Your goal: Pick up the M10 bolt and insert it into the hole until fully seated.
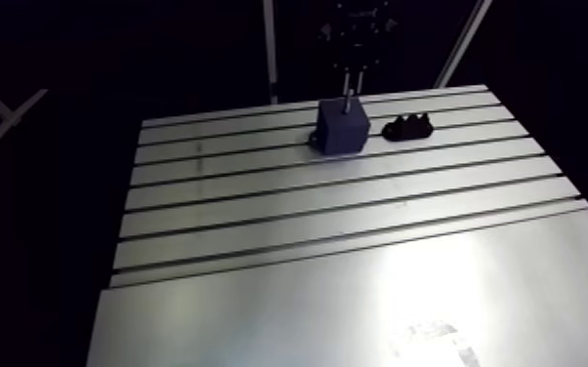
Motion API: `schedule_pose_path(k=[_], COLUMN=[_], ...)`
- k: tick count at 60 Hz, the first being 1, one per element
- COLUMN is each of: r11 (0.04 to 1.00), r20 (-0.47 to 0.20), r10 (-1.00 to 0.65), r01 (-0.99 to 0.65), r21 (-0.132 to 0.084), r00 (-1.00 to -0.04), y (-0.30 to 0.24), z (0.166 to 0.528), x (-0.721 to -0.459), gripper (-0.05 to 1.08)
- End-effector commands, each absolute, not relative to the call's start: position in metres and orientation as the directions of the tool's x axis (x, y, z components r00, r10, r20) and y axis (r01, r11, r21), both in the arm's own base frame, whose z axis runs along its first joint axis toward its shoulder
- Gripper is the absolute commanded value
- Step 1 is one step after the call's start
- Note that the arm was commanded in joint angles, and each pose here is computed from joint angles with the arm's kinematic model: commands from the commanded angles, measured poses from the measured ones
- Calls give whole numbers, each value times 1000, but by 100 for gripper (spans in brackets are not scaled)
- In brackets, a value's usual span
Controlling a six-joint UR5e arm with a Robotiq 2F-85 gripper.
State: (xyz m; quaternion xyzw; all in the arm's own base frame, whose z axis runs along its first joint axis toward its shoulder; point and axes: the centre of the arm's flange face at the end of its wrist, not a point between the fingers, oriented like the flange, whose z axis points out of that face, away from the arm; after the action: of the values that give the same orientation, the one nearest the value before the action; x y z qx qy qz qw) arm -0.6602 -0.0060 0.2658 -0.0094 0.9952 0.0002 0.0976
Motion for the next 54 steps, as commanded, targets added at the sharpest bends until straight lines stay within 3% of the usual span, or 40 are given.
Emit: schedule_pose_path(k=[1, 54], r11=[1000, 1000], r20=[-195, -208], r10=[-20, -22], r01=[-20, -23], r21=[-3, 2], r00=[-981, -978], y=[-7, -8], z=[265, 257], x=[-660, -657], gripper=[108, 108])
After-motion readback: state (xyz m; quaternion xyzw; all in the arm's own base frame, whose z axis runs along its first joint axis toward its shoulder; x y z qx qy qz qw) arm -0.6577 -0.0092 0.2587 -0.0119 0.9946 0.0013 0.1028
